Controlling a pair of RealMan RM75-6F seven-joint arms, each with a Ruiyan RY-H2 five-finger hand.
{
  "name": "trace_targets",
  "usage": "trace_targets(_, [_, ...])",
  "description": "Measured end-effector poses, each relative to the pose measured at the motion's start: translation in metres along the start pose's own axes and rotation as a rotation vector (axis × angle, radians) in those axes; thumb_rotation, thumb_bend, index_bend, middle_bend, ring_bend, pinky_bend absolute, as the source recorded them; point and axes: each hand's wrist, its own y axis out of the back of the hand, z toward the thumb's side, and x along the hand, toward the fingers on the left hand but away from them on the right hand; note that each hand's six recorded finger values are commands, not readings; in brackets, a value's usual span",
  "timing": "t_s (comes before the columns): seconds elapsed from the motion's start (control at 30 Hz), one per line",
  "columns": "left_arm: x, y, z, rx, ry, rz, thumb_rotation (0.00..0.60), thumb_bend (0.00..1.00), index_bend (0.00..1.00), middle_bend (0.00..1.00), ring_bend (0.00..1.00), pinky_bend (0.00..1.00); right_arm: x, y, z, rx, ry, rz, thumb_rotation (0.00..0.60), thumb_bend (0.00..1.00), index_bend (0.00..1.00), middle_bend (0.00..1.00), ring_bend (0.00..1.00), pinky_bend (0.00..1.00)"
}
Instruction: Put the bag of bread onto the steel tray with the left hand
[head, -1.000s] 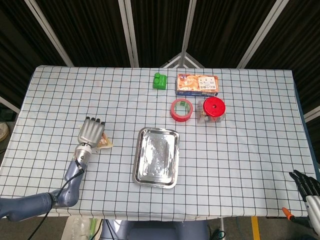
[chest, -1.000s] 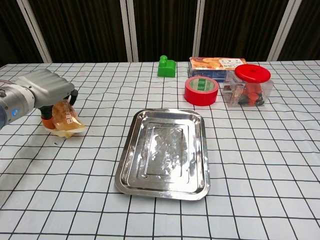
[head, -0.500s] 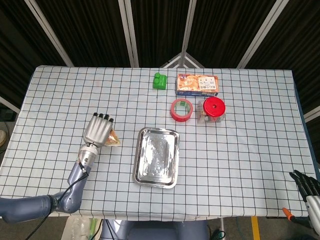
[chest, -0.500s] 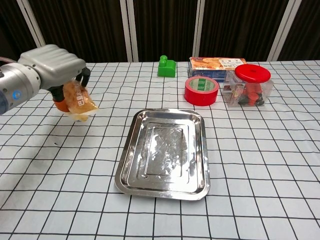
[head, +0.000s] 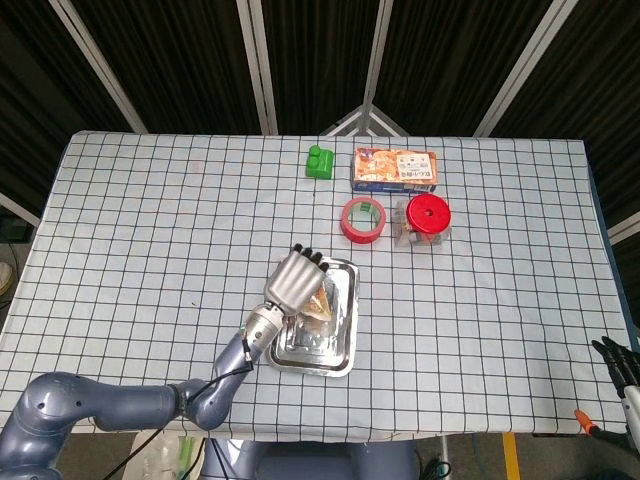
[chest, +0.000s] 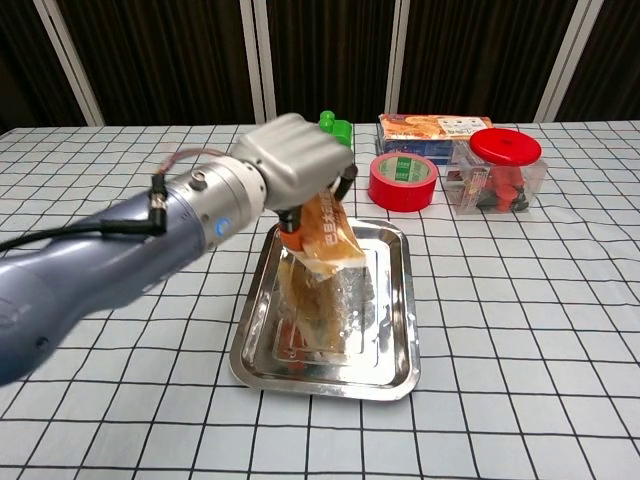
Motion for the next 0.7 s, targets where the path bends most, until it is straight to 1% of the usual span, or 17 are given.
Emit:
trace_targets(0.07, [0.002, -0.008, 0.013, 0.015, -0.028, -0.008, 0.6, 0.14, 0.39, 0.39, 0.34, 0.37, 0.001, 0.001, -0.003, -0.006, -0.01, -0.006, 0.6, 0.3, 0.0, 0.0, 0.0, 0.0])
trace_targets(0.13, [0.004, -0.013, 0.022, 0.029, -0.049, -0.019, 0.6, 0.12, 0.32, 0.33, 0.29, 0.34, 0.002, 0.002, -0.006, -0.008, -0.019, -0.007, 0.6, 0.3, 0.0, 0.0, 0.0, 0.0])
trace_targets(0.2, [0.005, -0.014, 0.027, 0.037, -0.062, -0.022, 0.6, 0.09, 0.17, 0.21, 0.17, 0.26, 0.003, 0.003, -0.007, -0.007, -0.022, -0.008, 0.6, 0.3, 0.0, 0.0, 0.0, 0.0])
trace_targets(0.23, [0.005, -0.014, 0.027, 0.034, -0.064, -0.022, 0.6, 0.08, 0.12, 0.16, 0.12, 0.23, 0.004, 0.003, -0.007, -0.007, -0.023, -0.01, 0.6, 0.3, 0.0, 0.0, 0.0, 0.0])
trace_targets(0.27, [0.004, -0.013, 0.028, 0.027, -0.067, -0.023, 0.6, 0.08, 0.05, 0.09, 0.06, 0.2, 0.004, 0.003, -0.007, -0.007, -0.024, -0.012, 0.6, 0.3, 0.0, 0.0, 0.0, 0.0])
trace_targets(0.3, [0.003, -0.012, 0.028, 0.019, -0.07, -0.022, 0.6, 0.07, 0.02, 0.04, 0.02, 0.17, 0.004, 0.003, -0.007, -0.005, -0.024, -0.013, 0.6, 0.3, 0.0, 0.0, 0.0, 0.0])
trace_targets(0.37, [0.0, -0.008, 0.028, -0.006, -0.078, -0.019, 0.6, 0.07, 0.0, 0.0, 0.0, 0.14, 0.004, 0.002, -0.007, -0.002, -0.025, -0.013, 0.6, 0.3, 0.0, 0.0, 0.0, 0.0])
trace_targets(0.43, [-0.004, -0.004, 0.027, -0.038, -0.088, -0.019, 0.6, 0.06, 0.0, 0.0, 0.0, 0.11, 0.004, 0.001, -0.007, 0.003, -0.025, -0.008, 0.6, 0.3, 0.0, 0.0, 0.0, 0.0])
trace_targets(0.53, [-0.012, 0.004, 0.024, -0.1, -0.106, -0.027, 0.6, 0.06, 0.0, 0.0, 0.0, 0.09, 0.002, -0.004, -0.008, 0.013, -0.034, 0.01, 0.6, 0.3, 0.0, 0.0, 0.0, 0.0])
trace_targets(0.63, [-0.024, 0.015, 0.019, -0.169, -0.128, -0.038, 0.6, 0.06, 0.0, 0.0, 0.0, 0.1, -0.001, -0.006, -0.009, 0.033, -0.047, 0.011, 0.6, 0.3, 0.0, 0.0, 0.0, 0.0])
trace_targets(0.7, [-0.037, 0.023, 0.011, -0.207, -0.143, -0.043, 0.6, 0.06, 0.0, 0.0, 0.0, 0.15, -0.001, -0.008, -0.006, 0.044, -0.047, 0.009, 0.6, 0.3, 0.0, 0.0, 0.0, 0.0])
